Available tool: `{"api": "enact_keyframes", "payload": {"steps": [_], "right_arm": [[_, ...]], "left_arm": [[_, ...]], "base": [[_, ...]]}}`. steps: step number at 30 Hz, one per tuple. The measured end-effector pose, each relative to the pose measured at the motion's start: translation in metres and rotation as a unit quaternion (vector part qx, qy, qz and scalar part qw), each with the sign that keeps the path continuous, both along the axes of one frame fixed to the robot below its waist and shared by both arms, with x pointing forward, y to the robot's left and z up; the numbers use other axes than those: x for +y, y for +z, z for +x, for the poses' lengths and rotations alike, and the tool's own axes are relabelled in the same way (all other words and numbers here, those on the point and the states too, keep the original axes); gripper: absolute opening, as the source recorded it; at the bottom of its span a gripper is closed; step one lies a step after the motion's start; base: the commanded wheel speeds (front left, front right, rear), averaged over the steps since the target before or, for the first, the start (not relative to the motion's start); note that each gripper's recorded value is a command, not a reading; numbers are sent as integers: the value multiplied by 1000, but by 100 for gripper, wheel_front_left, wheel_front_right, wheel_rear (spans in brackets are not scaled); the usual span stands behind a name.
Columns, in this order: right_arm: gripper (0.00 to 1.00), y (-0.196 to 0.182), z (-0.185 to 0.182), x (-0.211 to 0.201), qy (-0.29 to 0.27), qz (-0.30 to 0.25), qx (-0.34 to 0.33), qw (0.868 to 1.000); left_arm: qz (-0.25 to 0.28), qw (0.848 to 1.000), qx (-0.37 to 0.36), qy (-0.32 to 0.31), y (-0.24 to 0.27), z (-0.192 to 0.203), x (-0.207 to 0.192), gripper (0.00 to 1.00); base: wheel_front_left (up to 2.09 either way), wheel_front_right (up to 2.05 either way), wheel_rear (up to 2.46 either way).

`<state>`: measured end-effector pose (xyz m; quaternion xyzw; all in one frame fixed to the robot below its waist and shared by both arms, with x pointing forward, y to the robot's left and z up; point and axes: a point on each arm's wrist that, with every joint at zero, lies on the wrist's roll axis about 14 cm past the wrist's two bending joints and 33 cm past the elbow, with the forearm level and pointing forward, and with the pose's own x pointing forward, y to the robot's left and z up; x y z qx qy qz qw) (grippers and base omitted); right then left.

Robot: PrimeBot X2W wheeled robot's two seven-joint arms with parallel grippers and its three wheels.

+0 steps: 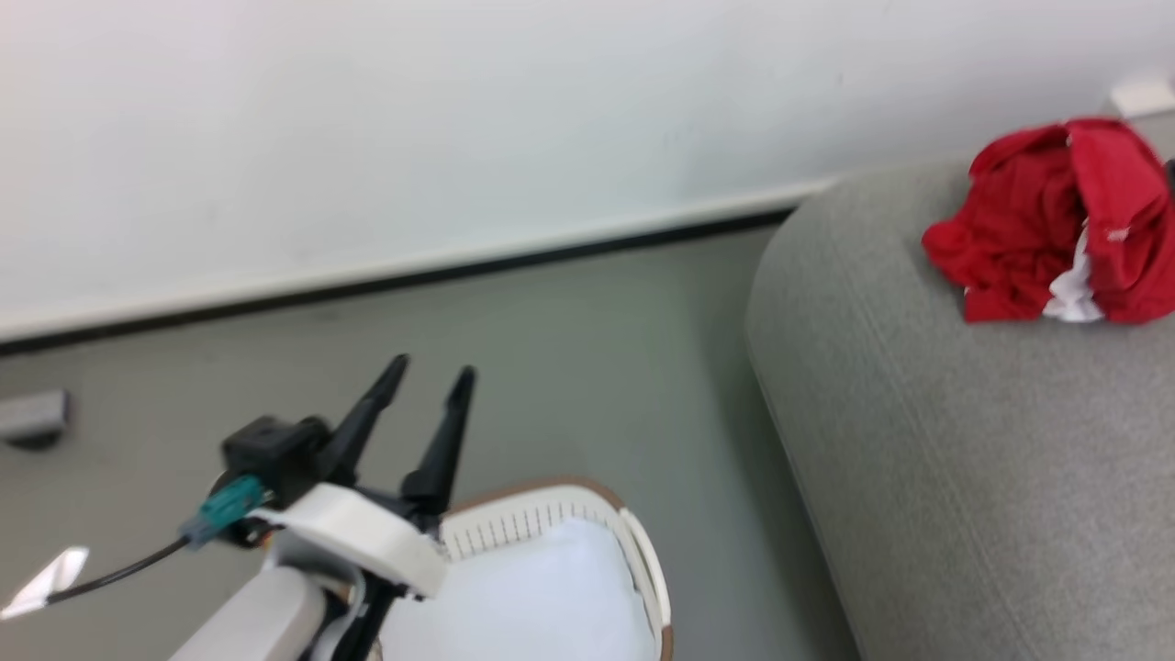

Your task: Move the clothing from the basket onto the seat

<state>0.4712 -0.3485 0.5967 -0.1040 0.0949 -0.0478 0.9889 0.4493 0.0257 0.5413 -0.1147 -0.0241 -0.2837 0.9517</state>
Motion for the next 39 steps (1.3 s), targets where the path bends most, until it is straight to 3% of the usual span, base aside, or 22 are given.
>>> {"api": "enact_keyframes", "payload": {"steps": [6, 18, 25, 39], "right_arm": [[100, 16, -31, 51, 64, 78, -82, 992], [100, -26, -80, 164, 144, 181, -134, 964], [100, -60, -106, 183, 118, 246, -143, 951], [100, -89, -109, 218, 146, 258, -108, 949]], "left_arm": [[-10, 997, -22, 78, 26, -19, 47, 100], [-32, 981, 1, 190, 9, -62, 121, 100], [-22, 970, 0, 242, -5, -77, 145, 100], [-2, 967, 20, 252, -37, -89, 151, 100]], "base": [[0, 0, 0], [0, 0, 0], [0, 0, 0], [0, 0, 0]]}}
